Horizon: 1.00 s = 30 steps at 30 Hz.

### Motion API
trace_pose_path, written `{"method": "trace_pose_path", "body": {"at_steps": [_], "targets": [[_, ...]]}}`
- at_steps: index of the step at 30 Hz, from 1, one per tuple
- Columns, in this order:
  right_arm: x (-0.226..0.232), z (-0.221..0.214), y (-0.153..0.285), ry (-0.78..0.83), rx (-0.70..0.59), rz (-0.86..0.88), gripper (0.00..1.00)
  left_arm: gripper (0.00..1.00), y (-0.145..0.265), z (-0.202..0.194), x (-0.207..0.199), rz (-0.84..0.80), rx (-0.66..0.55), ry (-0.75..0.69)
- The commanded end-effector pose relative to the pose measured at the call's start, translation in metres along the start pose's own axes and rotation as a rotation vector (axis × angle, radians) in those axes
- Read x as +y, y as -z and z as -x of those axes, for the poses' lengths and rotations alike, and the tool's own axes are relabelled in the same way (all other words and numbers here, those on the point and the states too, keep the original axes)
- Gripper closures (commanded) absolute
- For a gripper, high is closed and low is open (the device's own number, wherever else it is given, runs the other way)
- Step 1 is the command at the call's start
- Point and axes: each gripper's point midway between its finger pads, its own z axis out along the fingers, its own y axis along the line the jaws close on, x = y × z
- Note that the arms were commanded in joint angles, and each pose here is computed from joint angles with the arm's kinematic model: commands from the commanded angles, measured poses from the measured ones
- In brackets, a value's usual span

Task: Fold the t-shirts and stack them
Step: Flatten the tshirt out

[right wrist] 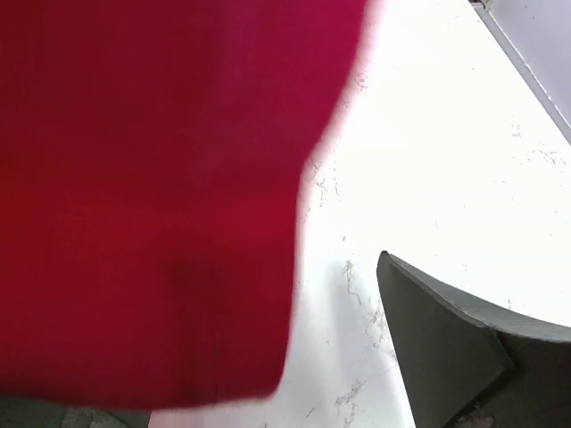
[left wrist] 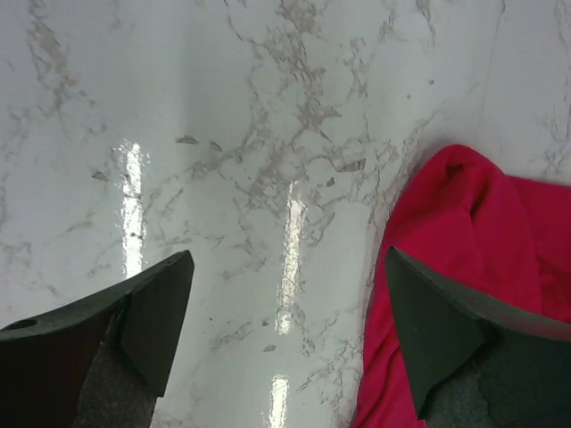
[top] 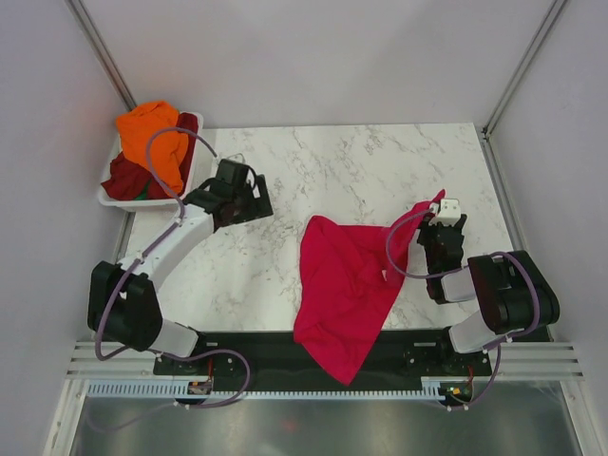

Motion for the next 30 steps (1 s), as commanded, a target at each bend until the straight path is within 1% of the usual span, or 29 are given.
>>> {"method": "trace_pose_path", "body": {"at_steps": [1,2,3,4,6,7,8,9,10,11,12,13,14,15,16,17,18,19,20,21,22,23,24,25,26,27,28,29,30], "targets": [[0.004,0.016,-0.006,-0.016,-0.049,0.016,0.02,0.06,0.005,-0.021,-0.037,-0.098,-0.012,-0.004],[0.005,0.014,-0.007,-0.016,-0.038,0.025,0.02,0.07,0.008,-0.037,-0.05,-0.115,-0.004,-0.064],[0.005,0.014,-0.008,-0.015,-0.035,0.024,0.02,0.08,0.01,-0.042,-0.059,-0.134,-0.017,-0.09],[0.005,0.014,-0.008,-0.015,-0.037,0.024,0.02,0.11,0.011,-0.063,-0.072,-0.164,0.009,-0.144],[0.004,0.015,-0.007,-0.014,-0.04,0.021,0.02,0.13,0.011,-0.082,-0.089,-0.211,0.025,-0.186],[0.005,0.017,-0.008,-0.025,-0.046,0.022,0.02,0.14,0.008,-0.107,-0.095,-0.227,0.066,-0.225],[-0.003,0.017,-0.008,-0.037,-0.036,-0.026,0.02,0.15,0.006,-0.117,-0.097,-0.229,0.082,-0.233],[-0.012,0.043,-0.02,-0.058,-0.076,-0.1,0.02,0.15,0.004,-0.125,-0.1,-0.238,0.091,-0.238],[-0.012,0.026,-0.019,-0.018,0.092,-0.11,0.02,0.16,0.002,-0.142,-0.1,-0.241,0.124,-0.246],[-0.012,0.043,-0.026,-0.03,0.109,-0.128,0.02,0.16,-0.001,-0.15,-0.1,-0.242,0.14,-0.25],[-0.01,0.095,-0.041,-0.07,0.043,-0.151,0.02,0.17,-0.001,-0.154,-0.102,-0.248,0.142,-0.253],[-0.009,0.115,-0.038,-0.097,0.05,-0.143,0.02,0.16,-0.001,-0.161,-0.102,-0.25,0.149,-0.259],[-0.001,0.139,-0.038,-0.183,0.017,-0.118,0.02,0.17,0.001,-0.161,-0.104,-0.262,0.143,-0.257],[0.018,0.181,-0.039,-0.262,-0.027,-0.014,0.02,0.17,0.003,-0.161,-0.108,-0.272,0.132,-0.264],[0.027,0.205,-0.033,-0.313,-0.063,0.042,0.02,0.17,0.006,-0.161,-0.11,-0.276,0.127,-0.266],[0.035,0.212,-0.031,-0.395,-0.056,0.073,0.02,0.17,0.009,-0.16,-0.113,-0.287,0.118,-0.273],[0.037,0.214,-0.03,-0.436,-0.044,0.075,0.02,0.18,0.017,-0.155,-0.118,-0.306,0.095,-0.275],[0.039,0.2,-0.037,-0.46,-0.002,0.063,0.02,0.18,0.026,-0.161,-0.126,-0.334,0.091,-0.299],[0.036,0.182,-0.045,-0.437,0.069,0.016,0.02,0.18,0.033,-0.165,-0.13,-0.351,0.085,-0.313],[0.03,0.214,-0.057,-0.435,0.069,-0.035,0.02,0.18,0.043,-0.163,-0.134,-0.366,0.06,-0.321],[0.008,0.13,-0.065,-0.303,0.388,-0.239,0.02,0.18,0.049,-0.178,-0.138,-0.382,0.074,-0.352],[-0.001,0.12,-0.068,-0.241,0.487,-0.311,0.02,0.18,0.052,-0.183,-0.138,-0.385,0.081,-0.358],[-0.013,0.136,-0.067,-0.198,0.548,-0.394,0.02,0.18,0.052,-0.193,-0.139,-0.388,0.106,-0.36],[-0.026,0.125,-0.072,-0.162,0.558,-0.484,0.02,0.18,0.048,-0.199,-0.137,-0.377,0.121,-0.36],[-0.027,0.128,-0.072,-0.177,0.532,-0.489,0.02,0.18,0.045,-0.202,-0.137,-0.371,0.13,-0.359],[-0.024,0.131,-0.07,-0.219,0.47,-0.46,0.02,0.18,0.044,-0.204,-0.141,-0.369,0.131,-0.367],[-0.021,0.131,-0.068,-0.252,0.441,-0.436,0.02,0.18,0.036,-0.21,-0.14,-0.348,0.148,-0.387],[-0.007,0.128,-0.067,-0.292,0.437,-0.353,0.02,0.18,0.034,-0.211,-0.143,-0.347,0.148,-0.395],[-0.002,0.111,-0.063,-0.3,0.457,-0.317,0.02,0.18,0.031,-0.213,-0.146,-0.343,0.146,-0.406]]}}
